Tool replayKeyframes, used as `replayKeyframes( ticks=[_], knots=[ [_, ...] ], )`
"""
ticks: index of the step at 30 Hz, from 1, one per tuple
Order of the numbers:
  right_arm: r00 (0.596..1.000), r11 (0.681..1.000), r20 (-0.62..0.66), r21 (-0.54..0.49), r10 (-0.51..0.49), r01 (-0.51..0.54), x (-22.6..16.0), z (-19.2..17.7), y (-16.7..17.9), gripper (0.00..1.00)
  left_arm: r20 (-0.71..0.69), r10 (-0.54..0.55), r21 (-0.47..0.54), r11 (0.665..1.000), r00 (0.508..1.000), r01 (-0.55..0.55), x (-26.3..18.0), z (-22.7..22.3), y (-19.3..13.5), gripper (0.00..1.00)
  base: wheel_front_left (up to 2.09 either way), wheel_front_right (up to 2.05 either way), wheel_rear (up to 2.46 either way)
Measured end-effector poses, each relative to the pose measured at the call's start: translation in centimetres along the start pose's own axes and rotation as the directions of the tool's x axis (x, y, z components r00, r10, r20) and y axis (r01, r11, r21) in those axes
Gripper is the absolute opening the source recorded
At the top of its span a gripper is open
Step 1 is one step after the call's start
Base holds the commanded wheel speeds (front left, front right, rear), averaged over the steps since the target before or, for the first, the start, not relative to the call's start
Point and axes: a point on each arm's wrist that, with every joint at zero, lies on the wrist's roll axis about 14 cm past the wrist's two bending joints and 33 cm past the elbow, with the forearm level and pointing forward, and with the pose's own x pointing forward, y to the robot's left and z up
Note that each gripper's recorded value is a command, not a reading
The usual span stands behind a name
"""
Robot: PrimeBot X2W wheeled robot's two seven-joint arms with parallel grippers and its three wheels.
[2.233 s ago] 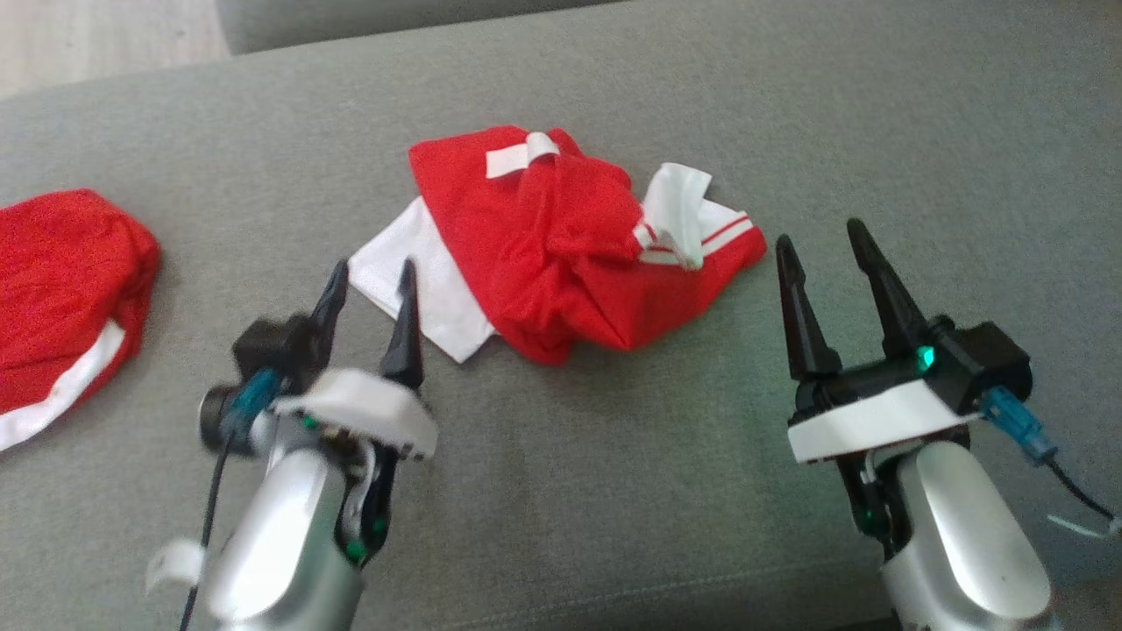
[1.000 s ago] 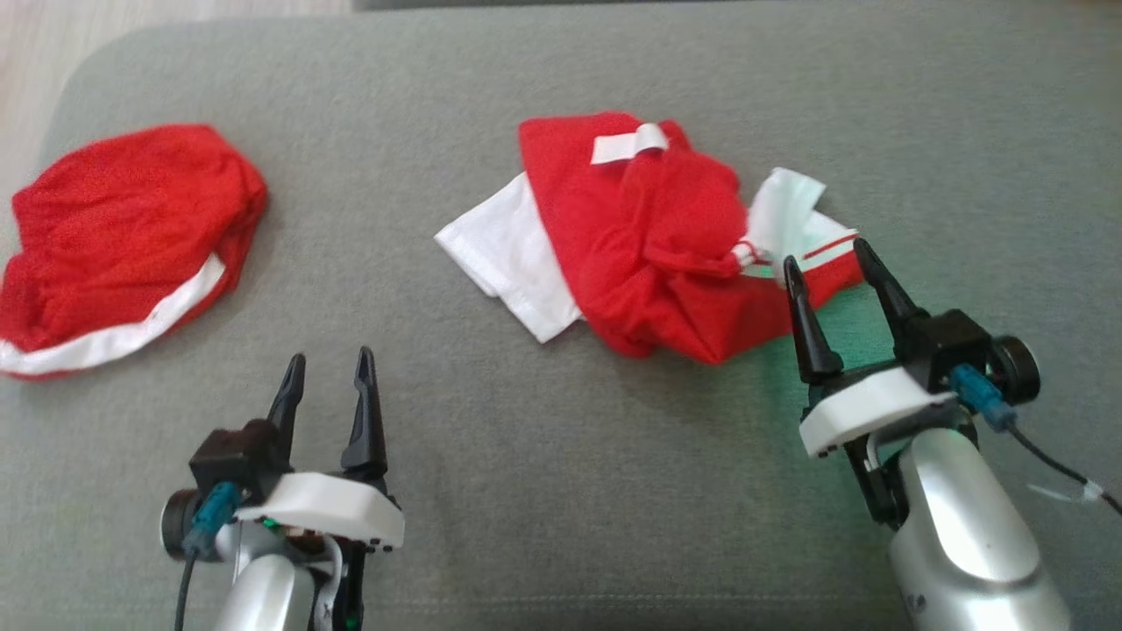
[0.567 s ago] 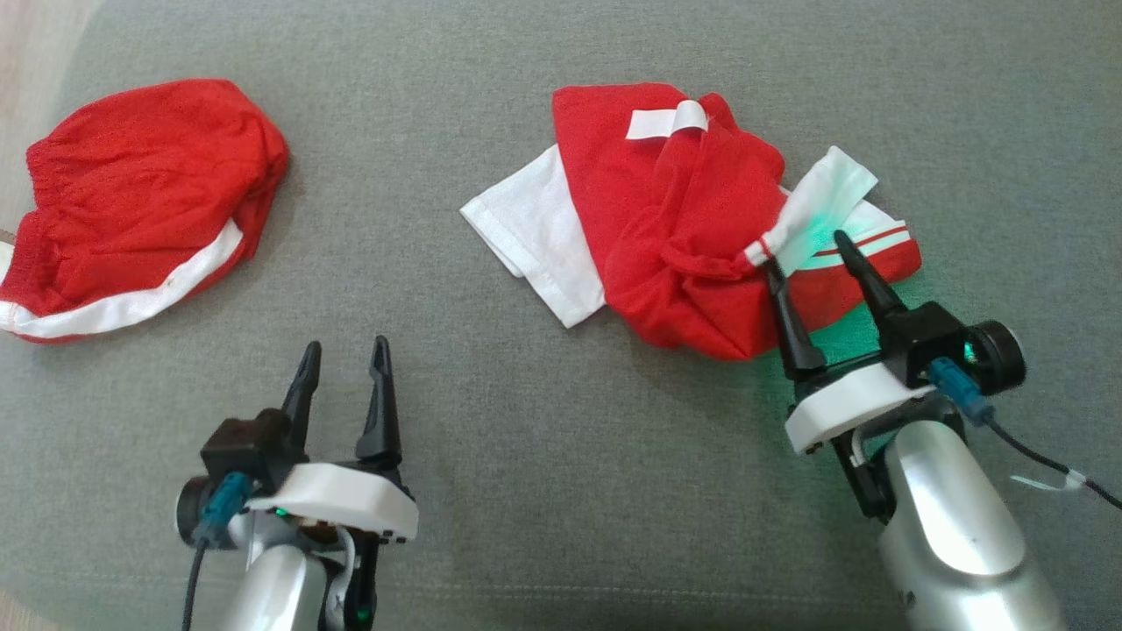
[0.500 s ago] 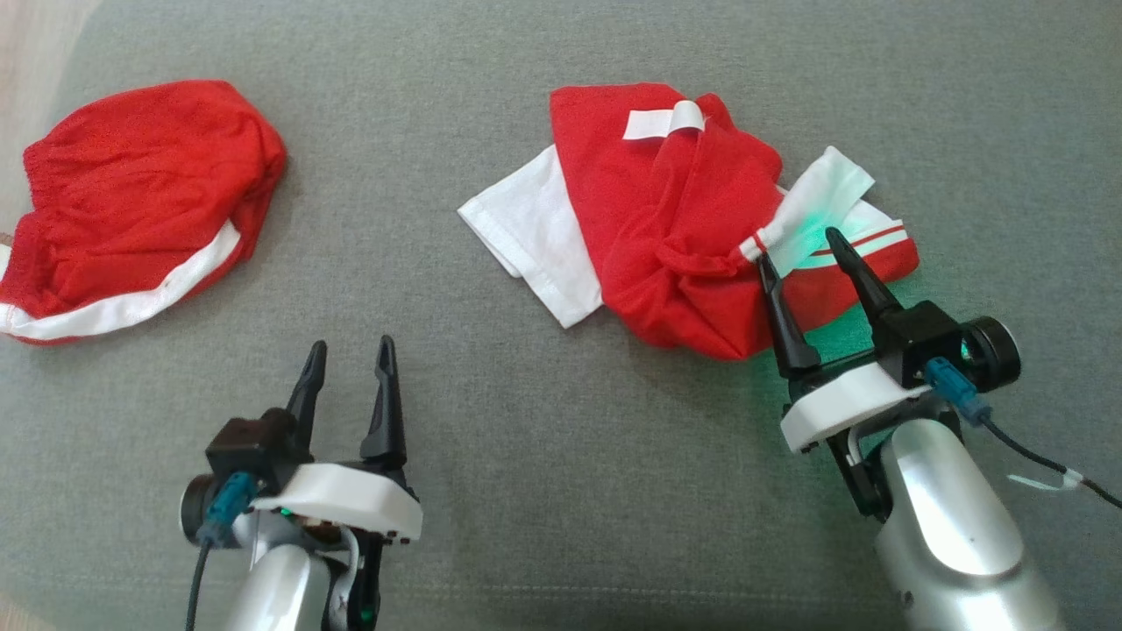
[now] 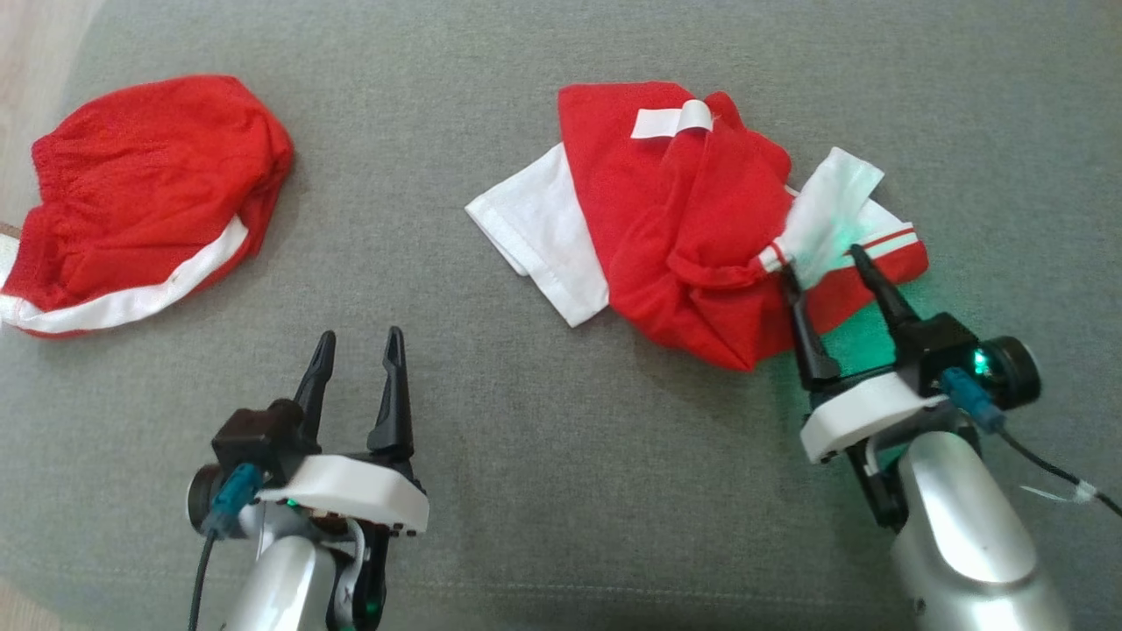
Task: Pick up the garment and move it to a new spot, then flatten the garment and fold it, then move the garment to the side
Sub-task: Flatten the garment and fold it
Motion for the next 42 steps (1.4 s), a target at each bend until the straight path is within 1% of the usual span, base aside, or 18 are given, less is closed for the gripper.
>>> replayKeyframes(
  ticks=[3,4,5,6,7,8,13,16,18,21,23,26,28,32,36,37,39,42],
  knots=[
    [1.000,1.000,-0.008,0.000,-0.016,0.016,0.1,-0.3,-0.5,1.00,-0.001,0.008,0.001,1.000,1.000,-0.008,-0.1,0.0,0.3,1.00,0.00,0.00,0.00],
    [1.000,1.000,-0.009,-0.005,-0.015,0.015,0.2,-0.3,-0.5,0.98,-0.001,0.010,0.001,1.000,1.000,-0.010,-0.1,0.0,0.3,1.00,0.00,0.00,0.00],
    [1.000,1.000,-0.010,-0.008,-0.012,0.012,0.3,-0.2,-0.5,0.87,-0.002,0.012,0.001,1.000,1.000,-0.012,-0.1,0.0,0.4,1.00,0.00,0.00,0.00],
    [1.000,1.000,-0.008,-0.008,-0.011,0.011,0.5,-0.2,-0.5,0.53,-0.002,0.015,-0.002,1.000,1.000,-0.015,-0.1,-0.1,0.5,1.00,0.00,0.00,0.00],
    [1.000,1.000,-0.005,-0.010,-0.012,0.012,0.7,0.0,-0.6,0.11,-0.003,0.017,-0.004,1.000,1.000,-0.017,-0.2,-0.1,0.5,1.00,0.00,0.00,0.00],
    [1.000,1.000,0.000,-0.013,-0.014,0.014,0.8,0.2,-0.7,0.00,-0.004,0.018,-0.004,1.000,1.000,-0.018,-0.2,-0.1,0.6,1.00,0.00,0.00,0.00],
    [0.997,0.998,0.056,-0.012,-0.060,0.061,1.0,2.1,-2.2,0.00,-0.001,0.015,-0.004,1.000,1.000,-0.015,-0.1,0.0,0.5,1.00,0.00,0.00,0.00],
    [0.984,0.992,0.129,-0.016,-0.119,0.122,0.5,4.7,-4.3,0.00,0.011,0.010,-0.003,1.000,1.000,-0.010,-0.2,0.4,0.3,1.00,0.00,0.00,0.00],
    [0.972,0.987,0.186,-0.041,-0.144,0.154,0.2,6.8,-5.7,0.00,0.019,0.002,-0.003,1.000,1.000,-0.002,-0.3,0.7,0.0,1.00,0.00,0.00,0.00],
    [0.935,0.971,0.307,-0.103,-0.175,0.215,-0.3,11.9,-8.6,0.00,0.029,-0.009,-0.012,1.000,1.000,0.010,-0.6,1.1,-0.5,1.00,0.00,0.00,0.00],
    [0.899,0.955,0.399,-0.152,-0.179,0.257,-0.6,16.1,-10.3,0.00,0.039,-0.021,-0.011,1.000,0.999,0.021,-0.7,1.4,-0.9,1.00,0.00,0.00,0.00],
    [0.844,0.922,0.514,-0.231,-0.154,0.309,-1.2,22.3,-12.0,0.00,0.051,-0.037,-0.018,0.999,0.998,0.038,-0.9,1.8,-1.4,1.00,0.00,0.00,0.00],
    [0.814,0.899,0.570,-0.287,-0.116,0.330,-1.2,26.1,-12.1,0.00,0.054,-0.048,-0.017,0.999,0.997,0.049,-1.1,1.9,-1.8,1.00,0.00,0.00,0.00],
    [0.779,0.857,0.627,-0.398,-0.006,0.327,0.1,32.4,-10.1,0.00,0.048,-0.046,-0.035,0.998,0.998,0.047,-1.7,1.8,-1.8,1.00,0.00,0.00,0.00],
    [0.773,0.821,0.623,-0.502,0.125,0.272,2.7,36.1,-5.7,0.00,0.040,-0.031,-0.056,0.998,0.999,0.034,-2.5,1.5,-1.6,1.00,0.00,0.00,0.00],
    [0.772,0.806,0.609,-0.543,0.182,0.238,4.2,37.2,-3.4,0.00,0.035,-0.011,-0.066,0.998,0.999,0.013,-2.9,1.4,-1.1,1.00,0.00,0.00,0.00],
    [0.763,0.799,0.606,-0.563,0.226,0.211,5.4,38.3,-1.4,0.00,0.030,0.008,-0.076,0.997,1.000,-0.006,-3.3,1.2,-0.7,1.00,0.00,0.00,0.00],
    [0.732,0.806,0.626,-0.562,0.269,0.184,6.5,40.3,0.9,0.00,0.026,0.042,-0.075,0.996,0.999,-0.040,-3.8,1.1,0.2,1.00,0.00,0.00,0.00]
  ],
)
